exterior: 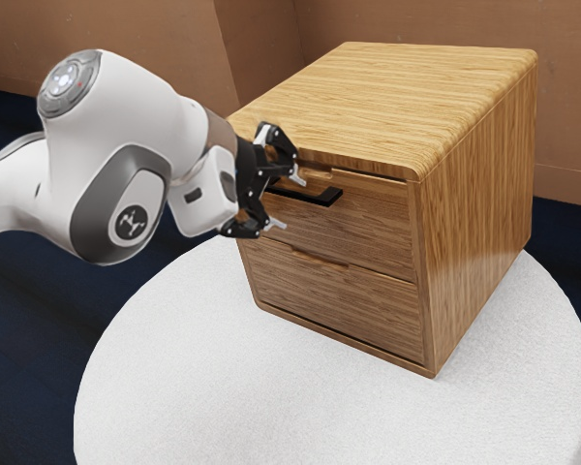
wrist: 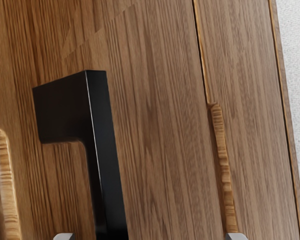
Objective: Pull the drawer handle with one arm to open the drawer
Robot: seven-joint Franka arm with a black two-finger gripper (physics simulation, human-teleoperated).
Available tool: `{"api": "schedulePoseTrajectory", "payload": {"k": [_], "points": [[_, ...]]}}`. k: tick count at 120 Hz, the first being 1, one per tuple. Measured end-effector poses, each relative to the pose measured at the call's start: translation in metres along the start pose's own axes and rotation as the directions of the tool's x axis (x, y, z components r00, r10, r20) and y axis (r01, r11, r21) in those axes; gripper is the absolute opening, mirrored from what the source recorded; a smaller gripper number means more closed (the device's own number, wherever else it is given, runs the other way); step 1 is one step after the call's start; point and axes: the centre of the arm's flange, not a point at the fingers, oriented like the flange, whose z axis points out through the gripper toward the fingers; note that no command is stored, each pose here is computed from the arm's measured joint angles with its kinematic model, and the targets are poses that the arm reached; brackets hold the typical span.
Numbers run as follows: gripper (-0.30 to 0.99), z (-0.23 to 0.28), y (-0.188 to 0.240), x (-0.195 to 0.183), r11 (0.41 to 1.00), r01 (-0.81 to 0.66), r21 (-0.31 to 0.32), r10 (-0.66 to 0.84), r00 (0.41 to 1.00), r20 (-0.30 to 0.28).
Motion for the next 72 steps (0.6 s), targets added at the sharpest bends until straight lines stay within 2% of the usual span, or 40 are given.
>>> {"api": "schedulePoseTrajectory", "payload": {"k": [26, 50, 72], "points": [[0.38, 0.0016, 0.0004, 0.0003, 1.000, -0.001, -0.003, 0.001, 1.000, -0.002], [0.26, 0.0002, 0.0002, -0.0005, 1.000, -0.003, -0.002, 0.003, 1.000, 0.000], [0.21, 0.0003, 0.0010, -0.0008, 1.000, -0.002, -0.004, 0.002, 1.000, 0.001]]}}
